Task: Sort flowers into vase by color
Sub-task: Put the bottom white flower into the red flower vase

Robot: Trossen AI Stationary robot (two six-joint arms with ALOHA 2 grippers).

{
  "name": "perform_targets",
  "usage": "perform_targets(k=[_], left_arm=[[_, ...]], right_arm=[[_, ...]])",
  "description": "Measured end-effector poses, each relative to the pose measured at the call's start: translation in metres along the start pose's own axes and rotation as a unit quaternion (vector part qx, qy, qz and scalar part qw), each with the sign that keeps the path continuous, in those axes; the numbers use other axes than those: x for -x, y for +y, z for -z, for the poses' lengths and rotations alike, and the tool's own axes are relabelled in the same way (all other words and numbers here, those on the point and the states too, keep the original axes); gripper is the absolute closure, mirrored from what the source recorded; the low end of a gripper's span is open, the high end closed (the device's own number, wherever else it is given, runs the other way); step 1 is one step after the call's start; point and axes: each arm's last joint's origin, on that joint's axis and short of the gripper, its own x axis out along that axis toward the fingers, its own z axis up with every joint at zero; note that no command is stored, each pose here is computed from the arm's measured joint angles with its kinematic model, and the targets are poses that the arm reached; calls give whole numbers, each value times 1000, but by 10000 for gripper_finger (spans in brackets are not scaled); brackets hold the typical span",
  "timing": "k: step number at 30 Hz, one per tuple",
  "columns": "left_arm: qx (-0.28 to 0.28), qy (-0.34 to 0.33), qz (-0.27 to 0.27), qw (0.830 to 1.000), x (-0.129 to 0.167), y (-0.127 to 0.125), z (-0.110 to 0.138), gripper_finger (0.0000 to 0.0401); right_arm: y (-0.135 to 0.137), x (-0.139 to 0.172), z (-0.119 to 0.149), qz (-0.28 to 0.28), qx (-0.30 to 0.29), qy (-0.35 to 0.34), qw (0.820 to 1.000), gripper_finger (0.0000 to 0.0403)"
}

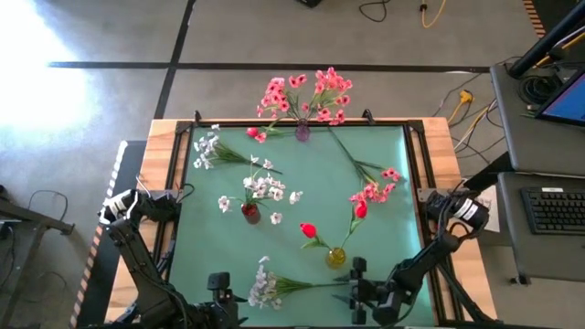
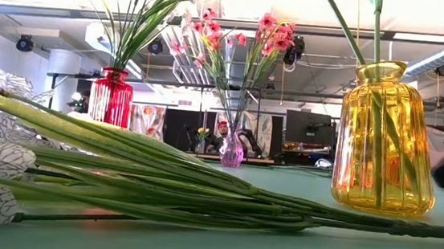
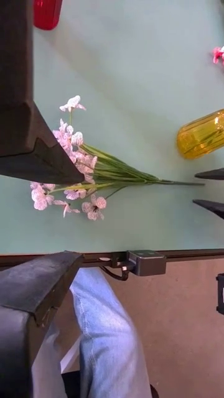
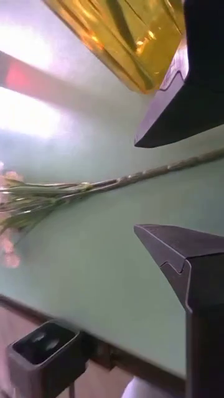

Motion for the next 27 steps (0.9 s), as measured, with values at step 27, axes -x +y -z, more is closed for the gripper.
perform_targets(k=[27], left_arm=[[2, -5, -6, 1000, -1, 1, -2, 228]], right_arm=[[-1, -45, -2, -12, 30, 23, 999, 333]])
